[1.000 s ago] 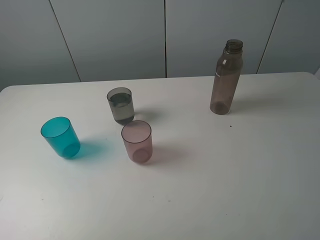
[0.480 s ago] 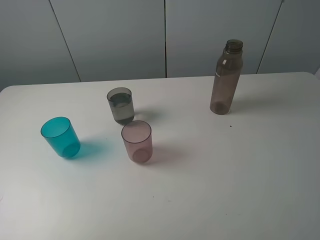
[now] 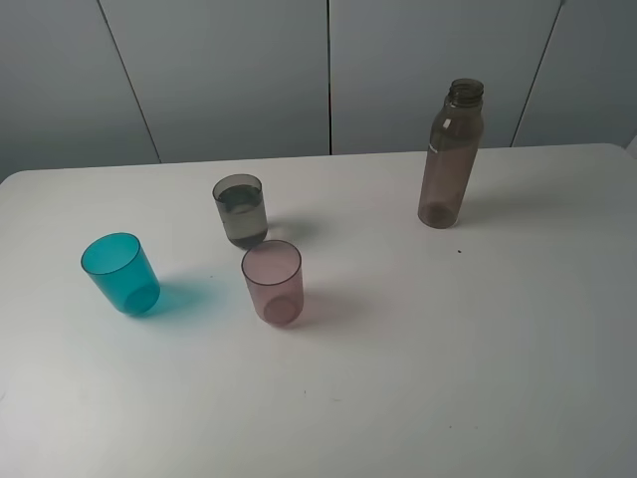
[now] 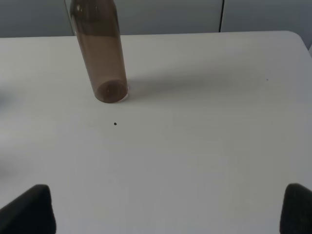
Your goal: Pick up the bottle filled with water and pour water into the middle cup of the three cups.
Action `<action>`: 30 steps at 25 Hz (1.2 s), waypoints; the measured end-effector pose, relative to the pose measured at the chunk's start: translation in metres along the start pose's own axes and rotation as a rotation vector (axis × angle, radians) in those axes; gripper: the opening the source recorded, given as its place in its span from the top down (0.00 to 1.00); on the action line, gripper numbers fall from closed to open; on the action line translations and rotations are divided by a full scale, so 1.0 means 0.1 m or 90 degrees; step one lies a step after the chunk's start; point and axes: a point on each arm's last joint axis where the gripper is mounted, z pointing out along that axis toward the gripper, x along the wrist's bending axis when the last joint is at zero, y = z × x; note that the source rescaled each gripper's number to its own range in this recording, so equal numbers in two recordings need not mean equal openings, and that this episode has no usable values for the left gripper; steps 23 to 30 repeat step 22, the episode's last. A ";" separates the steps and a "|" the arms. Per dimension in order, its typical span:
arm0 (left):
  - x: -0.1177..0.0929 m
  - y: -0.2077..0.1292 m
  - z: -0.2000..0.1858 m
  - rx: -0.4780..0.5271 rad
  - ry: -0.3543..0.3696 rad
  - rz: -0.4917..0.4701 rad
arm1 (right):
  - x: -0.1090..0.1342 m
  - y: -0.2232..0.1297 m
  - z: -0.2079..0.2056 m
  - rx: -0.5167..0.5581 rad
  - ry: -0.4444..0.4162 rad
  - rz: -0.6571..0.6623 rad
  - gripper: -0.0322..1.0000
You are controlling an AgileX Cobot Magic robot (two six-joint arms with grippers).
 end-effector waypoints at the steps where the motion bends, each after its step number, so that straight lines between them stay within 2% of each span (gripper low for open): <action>1: 0.00 0.00 0.00 0.000 0.000 0.000 | 0.00 0.00 0.00 0.000 0.000 0.000 0.00; 30: 0.00 0.00 0.00 0.000 0.000 -0.001 | 0.00 0.00 0.00 0.000 0.000 0.000 0.00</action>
